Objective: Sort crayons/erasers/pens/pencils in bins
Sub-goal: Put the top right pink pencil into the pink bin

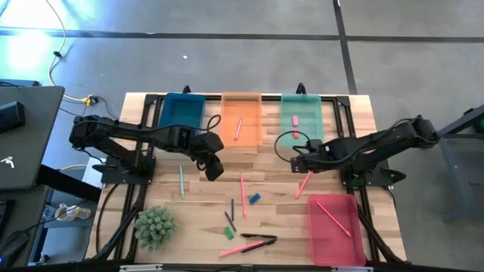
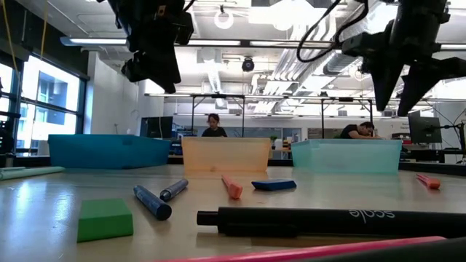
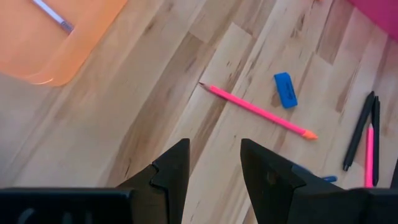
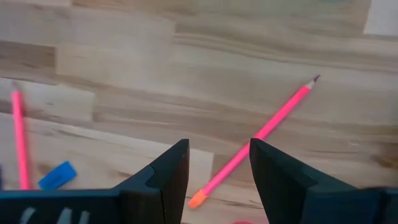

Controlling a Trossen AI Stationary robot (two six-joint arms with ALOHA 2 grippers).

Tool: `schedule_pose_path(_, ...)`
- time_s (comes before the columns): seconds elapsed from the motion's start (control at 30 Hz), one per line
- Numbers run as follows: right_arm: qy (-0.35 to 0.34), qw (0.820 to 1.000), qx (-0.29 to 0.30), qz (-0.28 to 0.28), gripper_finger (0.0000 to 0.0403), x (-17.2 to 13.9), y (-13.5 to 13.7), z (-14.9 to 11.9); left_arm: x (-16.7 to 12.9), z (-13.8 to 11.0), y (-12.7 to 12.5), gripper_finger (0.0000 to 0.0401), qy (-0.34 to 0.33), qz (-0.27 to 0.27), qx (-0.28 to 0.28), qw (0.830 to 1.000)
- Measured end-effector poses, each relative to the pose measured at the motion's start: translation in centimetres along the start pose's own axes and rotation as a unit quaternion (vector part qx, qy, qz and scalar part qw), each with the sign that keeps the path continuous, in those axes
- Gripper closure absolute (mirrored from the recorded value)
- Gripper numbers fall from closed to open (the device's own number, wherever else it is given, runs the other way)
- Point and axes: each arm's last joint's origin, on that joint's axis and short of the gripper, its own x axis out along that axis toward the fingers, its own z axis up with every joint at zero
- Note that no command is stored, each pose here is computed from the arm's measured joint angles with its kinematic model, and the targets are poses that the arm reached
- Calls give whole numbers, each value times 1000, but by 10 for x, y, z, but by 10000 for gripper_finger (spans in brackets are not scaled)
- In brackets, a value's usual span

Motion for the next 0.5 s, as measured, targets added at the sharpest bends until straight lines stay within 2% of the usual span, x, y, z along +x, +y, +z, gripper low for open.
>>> schedule_pose_path(0.23, 38, 999, -2, -38, 242, 20, 10, -8, 0, 0, 0, 271, 0, 0, 6, 1000)
schedule_pose_path(0.4, 43, 998, -20, -41, 242, 23, 12, -17, 0, 0, 0, 271, 0, 0, 13, 1000)
schedule_pose_path(0.5, 43, 997, -29, -63, 242, 22, 7, -21, 0, 0, 0, 271, 0, 0, 13, 1000)
